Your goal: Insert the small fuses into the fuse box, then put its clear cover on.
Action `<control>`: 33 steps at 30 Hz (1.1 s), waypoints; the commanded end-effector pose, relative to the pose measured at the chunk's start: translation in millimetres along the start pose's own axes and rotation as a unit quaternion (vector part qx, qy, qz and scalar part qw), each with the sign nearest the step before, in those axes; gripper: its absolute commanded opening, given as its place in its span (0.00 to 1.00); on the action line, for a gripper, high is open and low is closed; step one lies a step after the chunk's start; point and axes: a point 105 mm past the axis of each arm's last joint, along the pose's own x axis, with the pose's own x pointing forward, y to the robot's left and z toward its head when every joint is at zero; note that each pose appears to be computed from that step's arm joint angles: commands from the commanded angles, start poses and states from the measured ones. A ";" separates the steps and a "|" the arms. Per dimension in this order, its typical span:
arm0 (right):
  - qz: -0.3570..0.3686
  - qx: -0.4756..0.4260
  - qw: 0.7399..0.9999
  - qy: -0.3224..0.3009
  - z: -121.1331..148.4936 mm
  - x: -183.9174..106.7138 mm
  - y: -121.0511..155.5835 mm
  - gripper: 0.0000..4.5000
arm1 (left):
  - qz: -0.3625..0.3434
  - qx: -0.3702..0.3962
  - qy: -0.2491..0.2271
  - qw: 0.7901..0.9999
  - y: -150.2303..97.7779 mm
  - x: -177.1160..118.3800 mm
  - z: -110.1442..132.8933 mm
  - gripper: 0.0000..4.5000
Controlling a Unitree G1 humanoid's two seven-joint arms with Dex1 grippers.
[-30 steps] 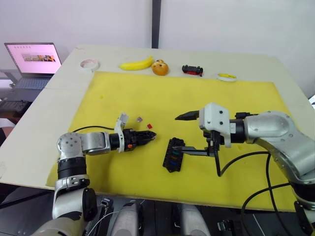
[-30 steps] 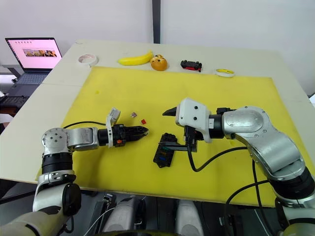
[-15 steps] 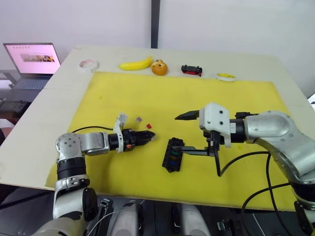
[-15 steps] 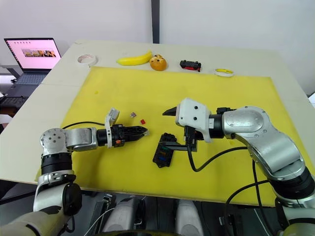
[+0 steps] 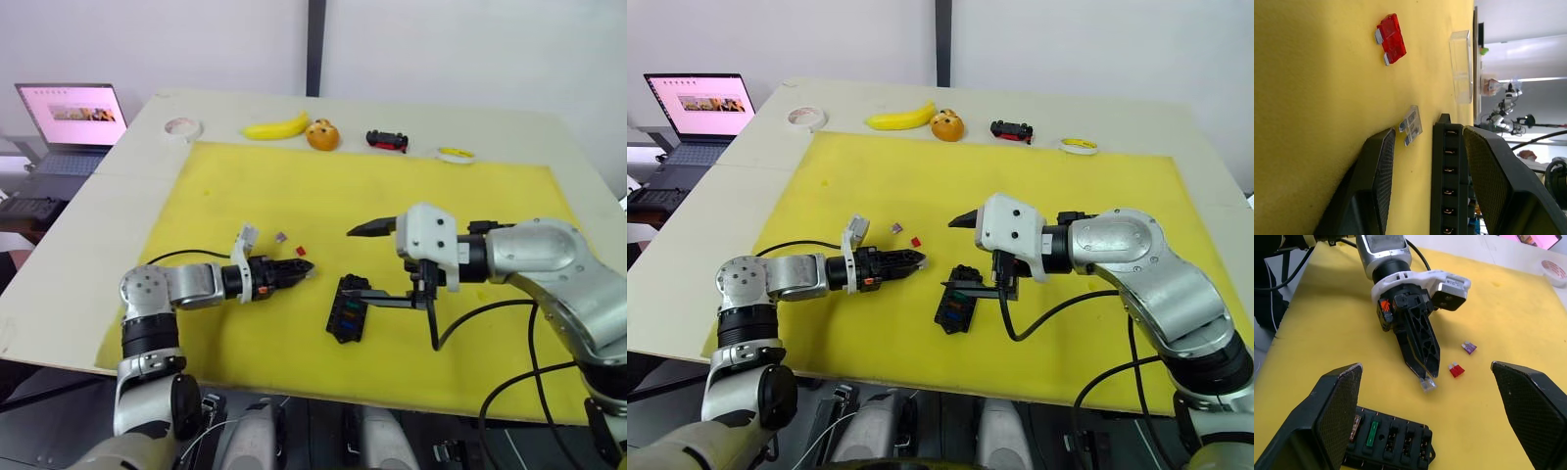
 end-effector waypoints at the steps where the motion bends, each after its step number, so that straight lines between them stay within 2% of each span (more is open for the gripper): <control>1: -0.003 -0.024 1.000 -0.011 10.1 -0.8 0.3 1.00 | 0.021 -0.002 -0.002 1.000 6.5 8.4 1.3 0.52; 10: -0.004 -0.024 1.000 -0.012 10.6 -0.4 -0.1 1.00 | 0.017 0.008 0.001 1.000 1.6 20.9 2.6 0.52; 25: -0.005 -0.024 1.000 -0.012 10.9 -0.1 0.3 1.00 | 0.007 0.021 0.019 1.000 -3.9 25.8 -3.6 0.52; 28: -0.005 -0.024 1.000 -0.011 10.8 -0.1 0.1 1.00 | 0.013 0.022 0.019 0.999 -1.7 25.4 -4.3 0.34; 29: -0.006 -0.025 1.000 -0.011 10.8 -0.4 -0.1 1.00 | 0.013 0.022 0.019 0.999 -1.5 25.0 -4.5 0.23; 33: -0.006 -0.024 1.000 -0.011 10.6 -0.7 -0.3 1.00 | 0.021 0.020 0.017 0.999 2.8 22.4 -4.7 0.23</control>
